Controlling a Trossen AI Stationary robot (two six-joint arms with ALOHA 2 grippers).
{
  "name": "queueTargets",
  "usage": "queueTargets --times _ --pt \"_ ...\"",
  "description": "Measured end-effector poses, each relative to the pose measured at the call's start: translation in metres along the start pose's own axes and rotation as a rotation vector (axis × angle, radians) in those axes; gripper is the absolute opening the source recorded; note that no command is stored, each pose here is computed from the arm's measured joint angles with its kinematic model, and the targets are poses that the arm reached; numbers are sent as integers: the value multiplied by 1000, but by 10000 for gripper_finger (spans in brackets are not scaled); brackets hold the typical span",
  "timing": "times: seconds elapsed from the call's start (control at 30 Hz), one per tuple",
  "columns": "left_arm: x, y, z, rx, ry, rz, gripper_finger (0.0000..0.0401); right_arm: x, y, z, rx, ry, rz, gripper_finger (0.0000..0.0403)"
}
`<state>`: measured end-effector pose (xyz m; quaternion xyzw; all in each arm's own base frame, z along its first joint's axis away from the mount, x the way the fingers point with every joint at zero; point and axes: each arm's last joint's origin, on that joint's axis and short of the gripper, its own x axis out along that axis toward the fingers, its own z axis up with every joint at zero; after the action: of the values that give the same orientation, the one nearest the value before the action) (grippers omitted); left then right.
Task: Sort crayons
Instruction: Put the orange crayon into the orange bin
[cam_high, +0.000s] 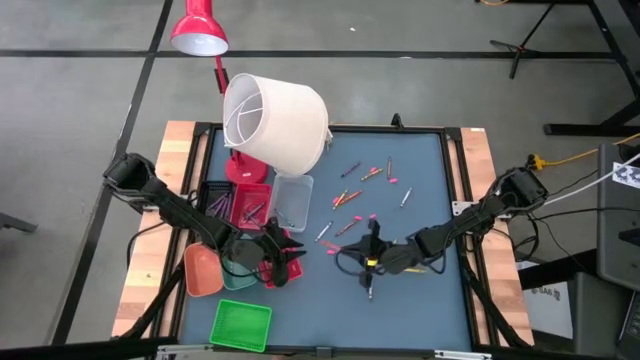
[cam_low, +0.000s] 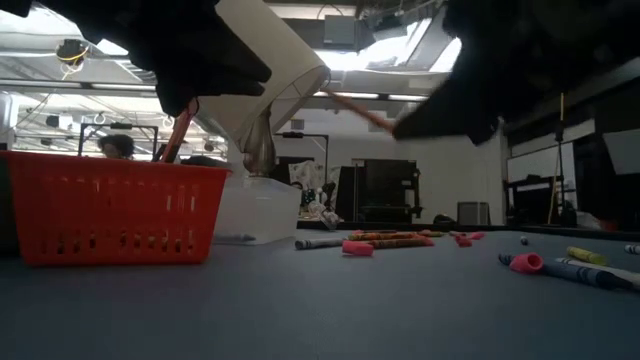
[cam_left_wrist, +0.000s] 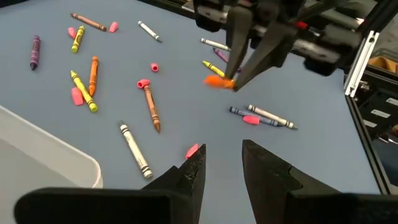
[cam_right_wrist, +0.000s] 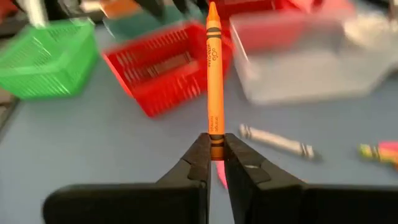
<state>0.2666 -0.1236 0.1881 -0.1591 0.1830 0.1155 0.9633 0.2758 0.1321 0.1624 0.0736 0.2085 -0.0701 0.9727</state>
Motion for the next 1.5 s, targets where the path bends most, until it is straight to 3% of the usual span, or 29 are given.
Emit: queueTargets --times 0.27,0.47,0.7,1.07,1.5 --pt "0 -5 9 41 -85 -49 89 -1 6 22 -70 -201 58 28" --pt "1 -7 24 105 -203 -78 89 3 -2 35 -49 -273 87 28" --pt "4 -3 34 151 -265 -69 89 9 -12 44 -30 -302 164 28" --pt "11 7 41 164 -275 -60 89 13 -21 48 -45 -310 159 28" --pt "12 9 50 188 -322 -127 86 13 -20 48 -46 -308 159 28"
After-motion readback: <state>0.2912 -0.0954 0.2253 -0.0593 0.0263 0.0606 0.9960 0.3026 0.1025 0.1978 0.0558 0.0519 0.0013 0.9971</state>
